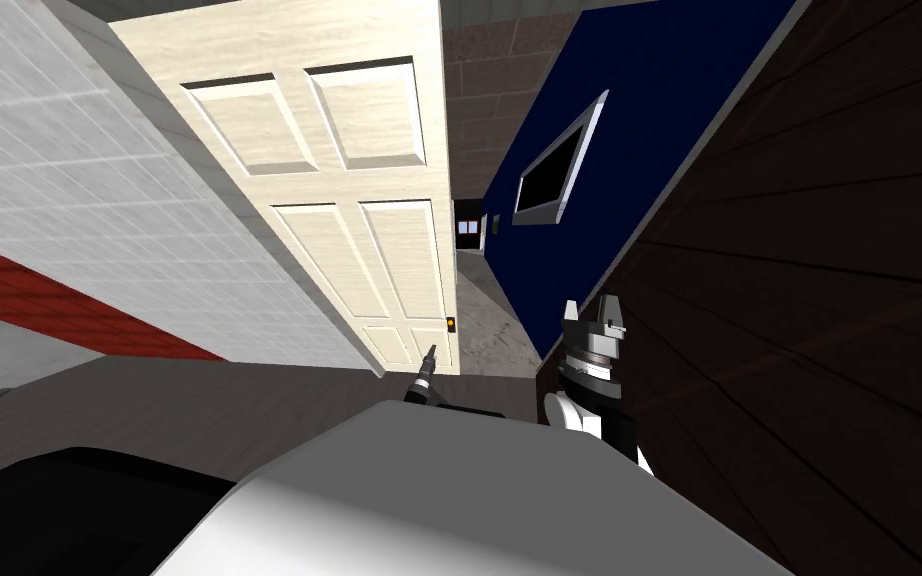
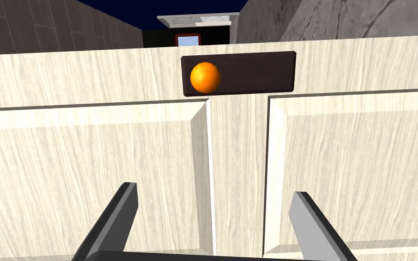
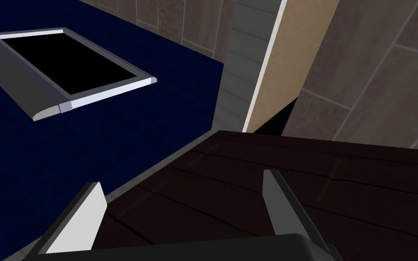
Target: Pull the door open
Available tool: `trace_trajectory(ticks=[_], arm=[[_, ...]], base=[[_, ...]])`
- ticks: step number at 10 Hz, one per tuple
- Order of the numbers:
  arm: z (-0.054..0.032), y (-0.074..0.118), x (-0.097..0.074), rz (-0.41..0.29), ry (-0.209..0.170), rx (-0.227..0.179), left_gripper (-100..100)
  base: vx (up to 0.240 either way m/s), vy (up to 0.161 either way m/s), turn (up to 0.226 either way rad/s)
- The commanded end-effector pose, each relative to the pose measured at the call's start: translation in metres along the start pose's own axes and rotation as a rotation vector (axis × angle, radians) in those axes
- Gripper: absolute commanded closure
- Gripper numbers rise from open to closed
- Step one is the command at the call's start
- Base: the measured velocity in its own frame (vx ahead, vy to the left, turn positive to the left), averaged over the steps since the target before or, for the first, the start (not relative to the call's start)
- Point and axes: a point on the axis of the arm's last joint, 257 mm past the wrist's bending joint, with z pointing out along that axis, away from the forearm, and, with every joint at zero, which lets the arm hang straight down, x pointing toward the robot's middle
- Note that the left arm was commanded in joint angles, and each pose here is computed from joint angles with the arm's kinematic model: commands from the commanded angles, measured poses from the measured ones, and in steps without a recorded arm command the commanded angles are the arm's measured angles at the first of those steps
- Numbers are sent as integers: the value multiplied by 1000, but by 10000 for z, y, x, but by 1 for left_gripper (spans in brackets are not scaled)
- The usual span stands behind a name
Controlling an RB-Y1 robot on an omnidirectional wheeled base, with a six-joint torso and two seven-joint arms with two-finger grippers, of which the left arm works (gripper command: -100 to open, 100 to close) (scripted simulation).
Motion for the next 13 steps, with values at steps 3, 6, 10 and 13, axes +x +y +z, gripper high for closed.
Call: trace_trajectory(ticks=[3, 6, 10, 13], arm=[[-49, 103, -417, 75, -11, -26, -100], [-90, 138, -744, 128, -24, -41, -100], [-209, 124, -1219, 150, -90, -49, -100], [-281, 89, -1160, 73, -150, -30, -100]], base=[[-38, 38, -187], [-35, 31, -123], [-31, 13, -61], [23, -32, 52]])
